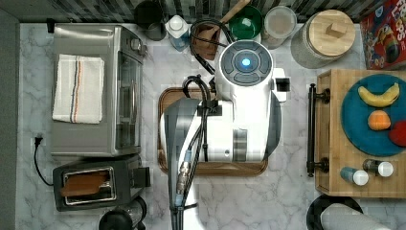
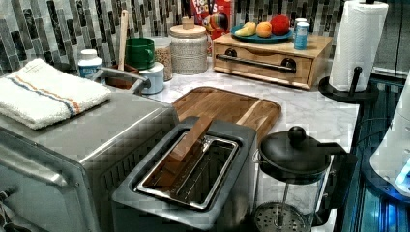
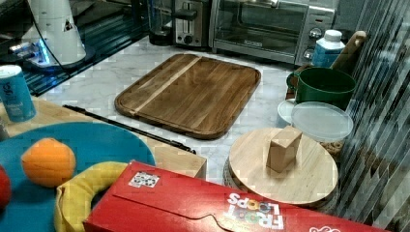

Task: Open the drawer.

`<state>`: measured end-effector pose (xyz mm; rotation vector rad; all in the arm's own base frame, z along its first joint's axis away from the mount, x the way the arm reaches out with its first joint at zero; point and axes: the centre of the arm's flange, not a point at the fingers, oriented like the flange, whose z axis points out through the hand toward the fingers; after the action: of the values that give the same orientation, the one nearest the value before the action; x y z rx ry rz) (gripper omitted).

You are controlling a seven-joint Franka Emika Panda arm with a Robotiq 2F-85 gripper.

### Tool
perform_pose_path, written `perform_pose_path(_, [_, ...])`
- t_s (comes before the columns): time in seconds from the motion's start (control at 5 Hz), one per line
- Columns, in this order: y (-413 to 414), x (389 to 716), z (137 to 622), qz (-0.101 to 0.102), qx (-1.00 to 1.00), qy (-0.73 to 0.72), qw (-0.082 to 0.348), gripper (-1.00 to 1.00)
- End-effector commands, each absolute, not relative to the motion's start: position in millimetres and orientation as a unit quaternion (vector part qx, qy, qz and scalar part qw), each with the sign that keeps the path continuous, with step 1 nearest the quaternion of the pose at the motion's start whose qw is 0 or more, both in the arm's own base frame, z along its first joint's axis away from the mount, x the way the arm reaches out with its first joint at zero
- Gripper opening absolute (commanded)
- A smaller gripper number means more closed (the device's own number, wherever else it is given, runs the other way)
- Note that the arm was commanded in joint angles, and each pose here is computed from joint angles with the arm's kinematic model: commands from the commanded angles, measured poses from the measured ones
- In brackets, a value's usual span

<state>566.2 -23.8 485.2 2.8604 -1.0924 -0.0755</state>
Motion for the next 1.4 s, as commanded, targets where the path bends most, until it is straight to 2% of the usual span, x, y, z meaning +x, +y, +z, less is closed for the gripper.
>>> perform_pose_path(0.2, [-23.7,566.6,484.9,-0.024,0.934,-0.354,0.04,1.0])
perform_pose_path(0.4, [-23.7,566.6,484.8,-0.024,0.934,-0.354,0.04,1.0])
perform_pose_path(0.6, [-36.0,552.2,468.2,-0.009,0.95,-0.31,0.046,1.0])
perform_pose_path(0.8, [-63.0,547.5,455.5,-0.013,0.962,-0.267,0.051,1.0])
perform_pose_path(1.0, [-94.8,537.8,442.6,-0.004,0.975,-0.219,0.044,1.0])
perform_pose_path(1.2, [-115.6,531.7,438.7,-0.022,0.984,-0.167,0.062,1.0])
perform_pose_path(1.4, [-141.0,524.8,427.3,-0.02,0.989,-0.125,0.072,1.0])
